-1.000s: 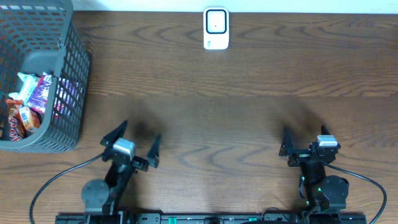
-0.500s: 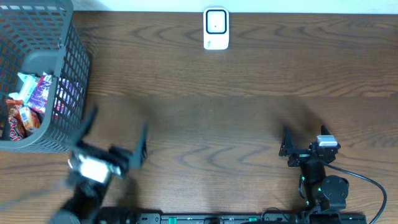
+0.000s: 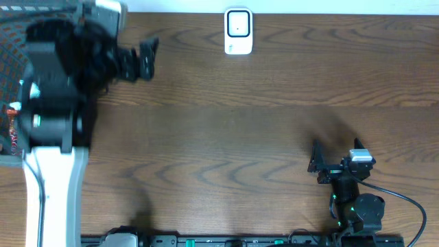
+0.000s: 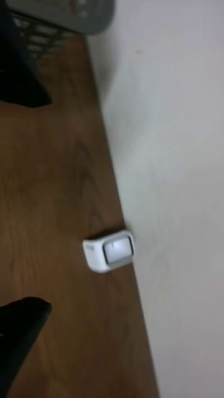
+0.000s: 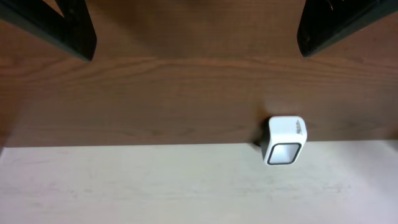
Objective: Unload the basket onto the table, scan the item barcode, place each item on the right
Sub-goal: 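Move the left gripper up and into the grey basket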
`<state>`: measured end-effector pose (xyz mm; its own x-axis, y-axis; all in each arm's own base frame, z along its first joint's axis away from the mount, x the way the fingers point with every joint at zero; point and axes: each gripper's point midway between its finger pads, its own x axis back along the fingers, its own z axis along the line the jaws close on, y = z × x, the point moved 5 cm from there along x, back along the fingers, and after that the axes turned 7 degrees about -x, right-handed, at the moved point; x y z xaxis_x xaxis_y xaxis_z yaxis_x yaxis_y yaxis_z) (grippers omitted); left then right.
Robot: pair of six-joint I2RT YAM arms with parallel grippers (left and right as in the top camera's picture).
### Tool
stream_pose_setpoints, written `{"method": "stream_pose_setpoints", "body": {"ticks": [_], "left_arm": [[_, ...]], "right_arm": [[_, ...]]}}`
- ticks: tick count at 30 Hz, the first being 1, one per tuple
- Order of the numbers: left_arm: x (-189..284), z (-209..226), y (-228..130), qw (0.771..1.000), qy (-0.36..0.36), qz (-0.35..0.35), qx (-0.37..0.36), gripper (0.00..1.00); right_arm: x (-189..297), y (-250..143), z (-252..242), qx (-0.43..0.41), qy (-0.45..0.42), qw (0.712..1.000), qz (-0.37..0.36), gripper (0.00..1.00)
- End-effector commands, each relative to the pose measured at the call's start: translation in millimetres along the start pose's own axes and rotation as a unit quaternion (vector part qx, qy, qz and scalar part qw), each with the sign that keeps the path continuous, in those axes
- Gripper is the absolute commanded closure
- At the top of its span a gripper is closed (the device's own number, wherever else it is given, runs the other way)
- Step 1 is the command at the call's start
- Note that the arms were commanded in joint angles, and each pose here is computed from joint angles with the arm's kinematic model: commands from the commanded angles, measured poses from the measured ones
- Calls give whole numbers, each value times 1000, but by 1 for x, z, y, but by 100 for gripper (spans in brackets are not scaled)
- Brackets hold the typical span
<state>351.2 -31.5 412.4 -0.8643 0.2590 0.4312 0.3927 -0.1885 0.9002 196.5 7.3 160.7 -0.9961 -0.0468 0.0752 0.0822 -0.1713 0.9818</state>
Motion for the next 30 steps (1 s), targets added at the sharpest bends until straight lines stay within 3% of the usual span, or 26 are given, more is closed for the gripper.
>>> {"method": "stream_pose_setpoints", "body": {"ticks": [1,3,6,11,21,30], "left_arm": [[21,28,35,997,57,-37,35,3],[29,58,46,990,117,-46,68,3],[48,117,44,958,231,-52,159,2],[62,191,13,917,313,-46,243,2],[51,243,-45,883,367,33,290,2],[3,261,-123,810,390,139,416,2]], "right_arm": [[0,0,-4,-6,-10,1000,-2,1],[0,0,-4,-6,-10,1000,-2,1],[0,0,-4,-6,-10,1000,-2,1],[0,0,-4,-6,-10,1000,-2,1],[0,0,-4,-6,-10,1000,-1,1],[0,0,-4,-6,-10,1000,-2,1]]}}
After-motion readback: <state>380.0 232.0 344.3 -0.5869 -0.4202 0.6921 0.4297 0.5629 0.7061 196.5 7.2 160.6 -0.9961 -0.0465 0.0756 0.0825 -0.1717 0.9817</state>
